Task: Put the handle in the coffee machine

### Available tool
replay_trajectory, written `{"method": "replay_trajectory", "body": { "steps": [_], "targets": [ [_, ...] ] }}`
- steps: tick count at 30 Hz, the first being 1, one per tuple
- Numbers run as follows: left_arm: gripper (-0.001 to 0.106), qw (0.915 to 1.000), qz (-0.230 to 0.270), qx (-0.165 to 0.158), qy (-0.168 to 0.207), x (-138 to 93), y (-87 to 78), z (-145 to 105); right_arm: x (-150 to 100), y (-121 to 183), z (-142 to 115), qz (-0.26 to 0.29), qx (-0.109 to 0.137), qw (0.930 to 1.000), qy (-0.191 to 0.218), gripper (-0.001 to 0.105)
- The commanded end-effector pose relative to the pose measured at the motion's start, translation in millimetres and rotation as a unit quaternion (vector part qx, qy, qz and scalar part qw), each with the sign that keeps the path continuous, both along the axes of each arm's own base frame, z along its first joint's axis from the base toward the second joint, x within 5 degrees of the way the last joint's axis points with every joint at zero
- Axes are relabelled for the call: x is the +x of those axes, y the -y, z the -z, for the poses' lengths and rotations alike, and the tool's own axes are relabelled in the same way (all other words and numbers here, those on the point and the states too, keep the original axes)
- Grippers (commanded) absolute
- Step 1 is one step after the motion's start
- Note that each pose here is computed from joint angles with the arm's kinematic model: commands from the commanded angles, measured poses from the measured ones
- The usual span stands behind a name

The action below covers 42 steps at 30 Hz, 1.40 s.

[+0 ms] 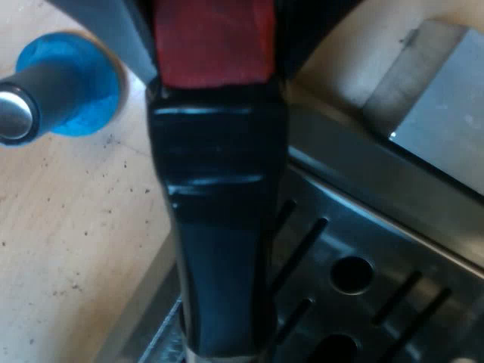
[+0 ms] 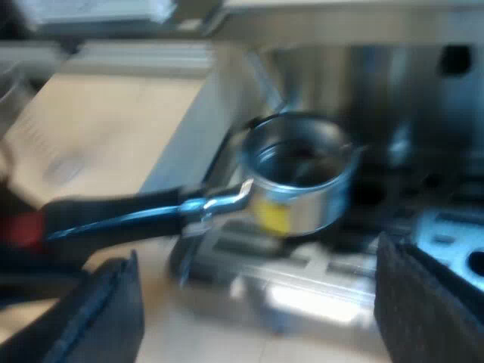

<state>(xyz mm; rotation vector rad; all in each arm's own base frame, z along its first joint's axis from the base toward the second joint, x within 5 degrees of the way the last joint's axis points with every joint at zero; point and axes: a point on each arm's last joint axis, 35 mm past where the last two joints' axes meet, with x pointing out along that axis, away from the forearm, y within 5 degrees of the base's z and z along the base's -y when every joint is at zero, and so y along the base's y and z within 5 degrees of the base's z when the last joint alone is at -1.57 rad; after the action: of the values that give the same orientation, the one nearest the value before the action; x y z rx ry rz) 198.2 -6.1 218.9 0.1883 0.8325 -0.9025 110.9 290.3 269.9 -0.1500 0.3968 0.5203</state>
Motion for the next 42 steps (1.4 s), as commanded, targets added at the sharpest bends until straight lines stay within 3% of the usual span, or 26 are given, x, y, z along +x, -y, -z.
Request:
{"method": "replay_trajectory", "body": {
  "steps": [1, 4, 6, 8, 12, 17, 24, 29, 42],
  "targets": [
    [0.000, 0.9993, 0.029, -0.023, 0.012, 3, 1.8, -3, -4, -11, 9, 0.032, -0.003, 0.9982, 0.051, 0.064],
    [0.000, 0.9987, 0.035, -0.036, 0.008, 9, 2.0, -2, -2, -27, 26, 0.029, -0.028, 0.9954, 0.087, 0.064],
    [0.000, 0.9984, 0.037, -0.040, 0.017, 12, 2.1, -3, 0, -32, 31, 0.029, -0.030, 0.9942, 0.099, 0.064],
    [0.000, 0.9982, 0.038, -0.040, 0.023, 15, 1.9, -2, 3, -41, 41, 0.048, -0.032, 0.9903, 0.127, 0.064],
    [0.000, 0.9980, 0.040, -0.047, 0.014, 23, 1.5, 0, 8, -50, 55, 0.087, -0.060, 0.9804, 0.166, 0.064],
    [0.000, 0.9968, 0.045, -0.063, 0.019, 33, 1.5, -6, 9, -54, 65, 0.103, -0.052, 0.9785, 0.171, 0.064],
    [0.000, 0.9969, 0.039, -0.060, 0.035, 44, -2.7, -17, 10, -55, 66, 0.108, -0.048, 0.9778, 0.173, 0.064],
    [0.000, 0.9942, 0.026, -0.090, 0.053, 48, -15.0, -28, 10, -55, 66, 0.112, -0.048, 0.9773, 0.174, 0.064],
    [0.000, 0.9926, 0.054, -0.089, 0.062, 48, -8.5, -30, 10, -55, 66, 0.112, -0.047, 0.9773, 0.173, 0.064]
  ]
}}
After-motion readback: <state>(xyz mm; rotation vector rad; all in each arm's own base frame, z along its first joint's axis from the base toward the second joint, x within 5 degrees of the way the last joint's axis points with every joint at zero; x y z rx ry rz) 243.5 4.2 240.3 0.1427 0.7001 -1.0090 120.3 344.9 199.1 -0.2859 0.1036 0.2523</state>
